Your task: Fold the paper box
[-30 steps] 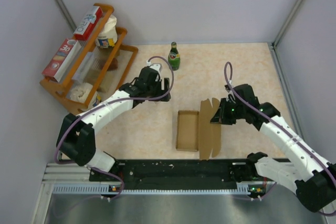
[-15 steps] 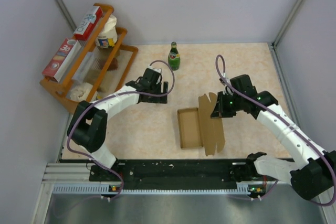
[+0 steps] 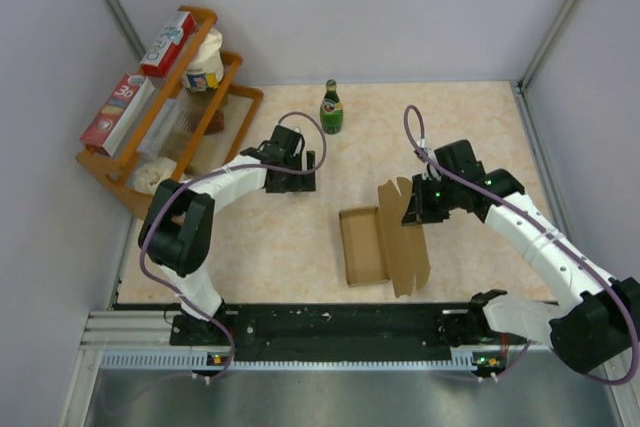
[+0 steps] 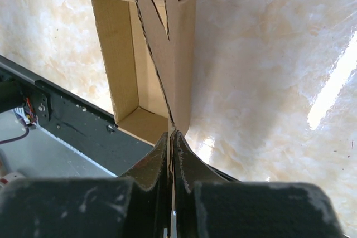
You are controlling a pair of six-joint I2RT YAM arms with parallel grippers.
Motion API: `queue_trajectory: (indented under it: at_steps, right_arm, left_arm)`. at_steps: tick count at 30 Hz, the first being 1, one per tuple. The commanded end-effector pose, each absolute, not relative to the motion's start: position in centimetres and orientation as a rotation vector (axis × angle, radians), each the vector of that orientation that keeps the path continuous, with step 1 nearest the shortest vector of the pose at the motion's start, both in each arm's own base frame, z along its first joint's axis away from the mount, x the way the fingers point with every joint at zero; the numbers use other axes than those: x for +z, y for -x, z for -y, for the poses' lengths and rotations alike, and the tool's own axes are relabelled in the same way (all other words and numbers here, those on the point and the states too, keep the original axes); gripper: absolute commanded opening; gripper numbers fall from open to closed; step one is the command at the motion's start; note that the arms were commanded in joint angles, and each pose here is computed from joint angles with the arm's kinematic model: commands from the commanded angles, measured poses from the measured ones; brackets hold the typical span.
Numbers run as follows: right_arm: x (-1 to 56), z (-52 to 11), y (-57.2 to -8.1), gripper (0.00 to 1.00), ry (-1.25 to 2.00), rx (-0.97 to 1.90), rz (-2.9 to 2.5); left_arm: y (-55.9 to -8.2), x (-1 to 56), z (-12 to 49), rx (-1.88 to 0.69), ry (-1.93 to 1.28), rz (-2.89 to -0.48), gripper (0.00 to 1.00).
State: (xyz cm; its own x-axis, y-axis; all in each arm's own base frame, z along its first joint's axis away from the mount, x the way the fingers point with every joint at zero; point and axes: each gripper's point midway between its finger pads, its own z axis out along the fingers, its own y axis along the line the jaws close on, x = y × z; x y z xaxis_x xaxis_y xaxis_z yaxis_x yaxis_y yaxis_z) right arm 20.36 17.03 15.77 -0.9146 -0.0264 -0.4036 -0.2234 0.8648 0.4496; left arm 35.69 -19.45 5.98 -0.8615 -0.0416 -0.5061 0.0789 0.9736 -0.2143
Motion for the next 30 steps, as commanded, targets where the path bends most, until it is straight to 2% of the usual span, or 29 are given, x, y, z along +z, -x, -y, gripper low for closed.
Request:
queue_trajectory:
  at_steps: [1, 4, 15, 26, 30]
  right_arm:
    - [17.1, -16.8, -21.2, 0.0, 0.198, 0.688, -2.591]
    - [16.9, -16.7, -21.2, 0.0, 0.202, 0.686, -2.596]
    - [17.0, -16.6, -21.0, 0.0, 0.208, 0.684, -2.588]
    - [16.9, -16.3, -21.0, 0.0, 0.226, 0.661, -2.577]
    - [17.0, -16.3, -20.9, 0.0, 0.22, 0.662, -2.574]
  left_arm:
    - [-37.6, 6.6, 19.5, -0.273, 0.014, -2.558, 0.87]
    - [-38.2, 6.4, 19.3, -0.243, 0.028, -2.55, 0.87]
    - [-38.6, 4.7, 19.9, -0.266, 0.026, -2.586, 0.72]
    - [-38.3, 2.9, 20.1, -0.258, -0.014, -2.63, 0.74]
    - [-38.2, 2.5, 20.5, -0.265, -0.029, -2.641, 0.72]
